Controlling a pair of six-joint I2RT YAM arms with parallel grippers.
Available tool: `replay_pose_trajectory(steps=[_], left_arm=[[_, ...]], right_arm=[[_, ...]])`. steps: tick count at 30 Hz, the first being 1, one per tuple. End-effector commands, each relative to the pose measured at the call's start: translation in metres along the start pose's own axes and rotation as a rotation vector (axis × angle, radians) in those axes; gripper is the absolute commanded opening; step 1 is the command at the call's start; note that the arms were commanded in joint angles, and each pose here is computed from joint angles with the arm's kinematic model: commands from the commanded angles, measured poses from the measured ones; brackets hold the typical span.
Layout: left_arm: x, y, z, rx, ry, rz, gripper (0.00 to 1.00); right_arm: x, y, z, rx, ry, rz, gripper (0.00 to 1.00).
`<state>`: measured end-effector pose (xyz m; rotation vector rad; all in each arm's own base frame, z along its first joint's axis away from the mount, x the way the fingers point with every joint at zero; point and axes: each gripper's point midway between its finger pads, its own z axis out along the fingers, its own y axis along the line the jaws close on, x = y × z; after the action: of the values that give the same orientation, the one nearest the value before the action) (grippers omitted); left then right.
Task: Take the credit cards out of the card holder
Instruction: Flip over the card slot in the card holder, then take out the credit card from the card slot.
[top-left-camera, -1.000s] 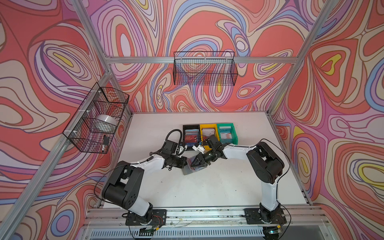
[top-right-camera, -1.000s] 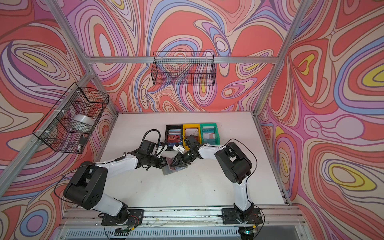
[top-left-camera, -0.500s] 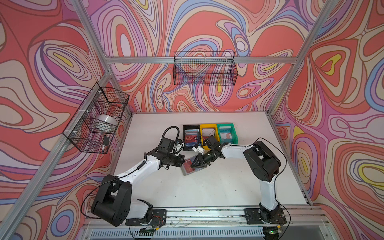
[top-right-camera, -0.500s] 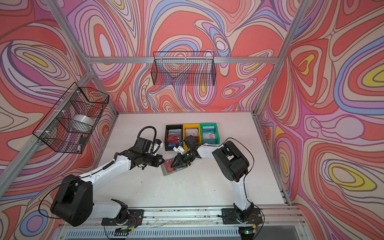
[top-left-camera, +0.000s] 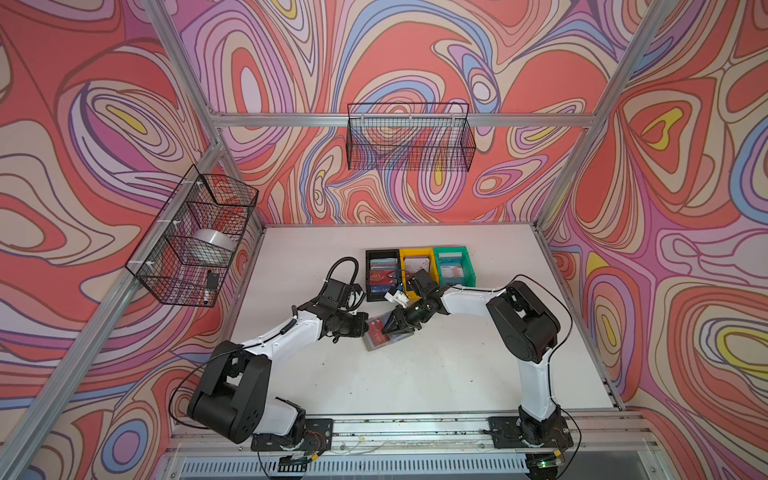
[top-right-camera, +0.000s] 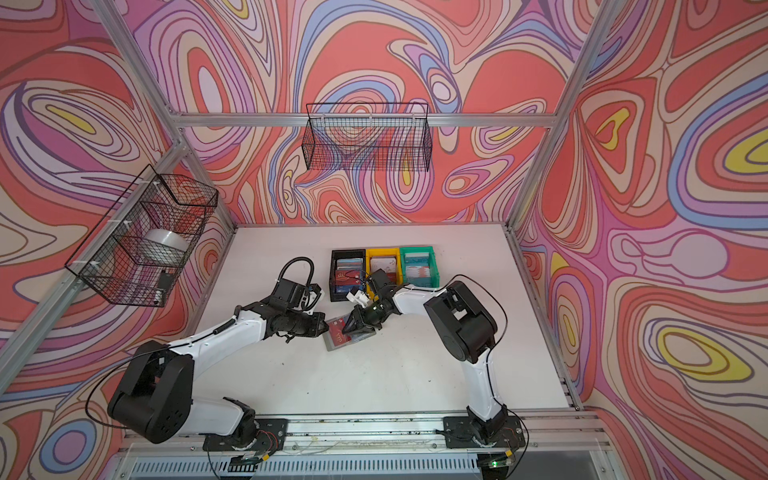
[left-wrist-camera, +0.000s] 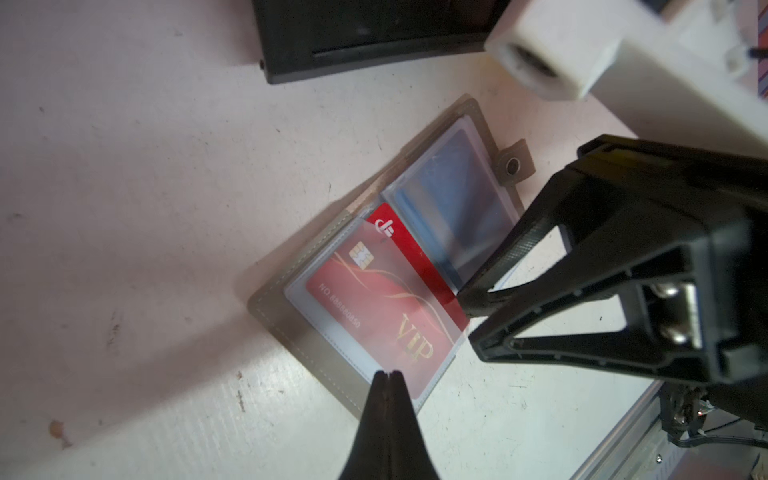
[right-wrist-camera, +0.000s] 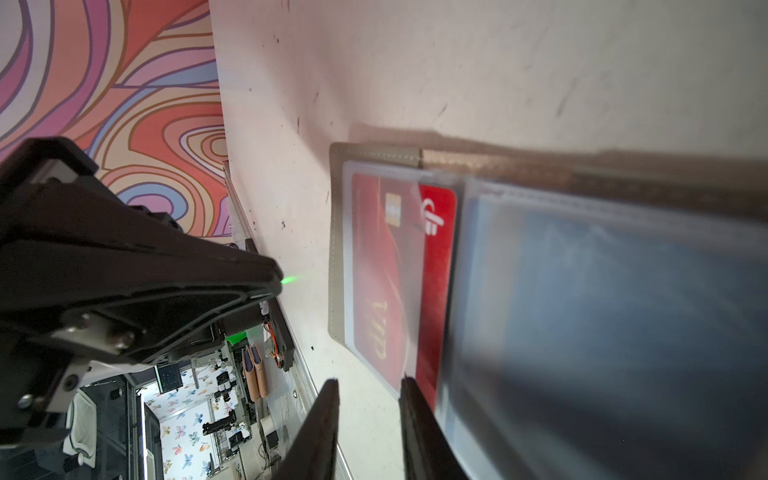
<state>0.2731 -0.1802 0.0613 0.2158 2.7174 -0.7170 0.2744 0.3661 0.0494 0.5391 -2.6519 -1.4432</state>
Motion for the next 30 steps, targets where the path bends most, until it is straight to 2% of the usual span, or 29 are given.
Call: replay_pose_trajectory(steps=[1,15,30], left_arm=[[0.002,0.004,0.01,-0.003,0.009,-0.041,0.0],[0.015,0.017,0.026,-0.02,0.019,-0.068,0.0],[0.026,0.028,0.039,-0.062,0.073,-0.069,0.0]], right_arm=[[-0.003,-0.008,0.003,0.045,0.0,-0.009,0.28],[-0.009,-0.026,0.006,0.09,-0.008,0.026,0.29],[-0.01,-0.022,0.01,0.047,0.004,0.022,0.29]])
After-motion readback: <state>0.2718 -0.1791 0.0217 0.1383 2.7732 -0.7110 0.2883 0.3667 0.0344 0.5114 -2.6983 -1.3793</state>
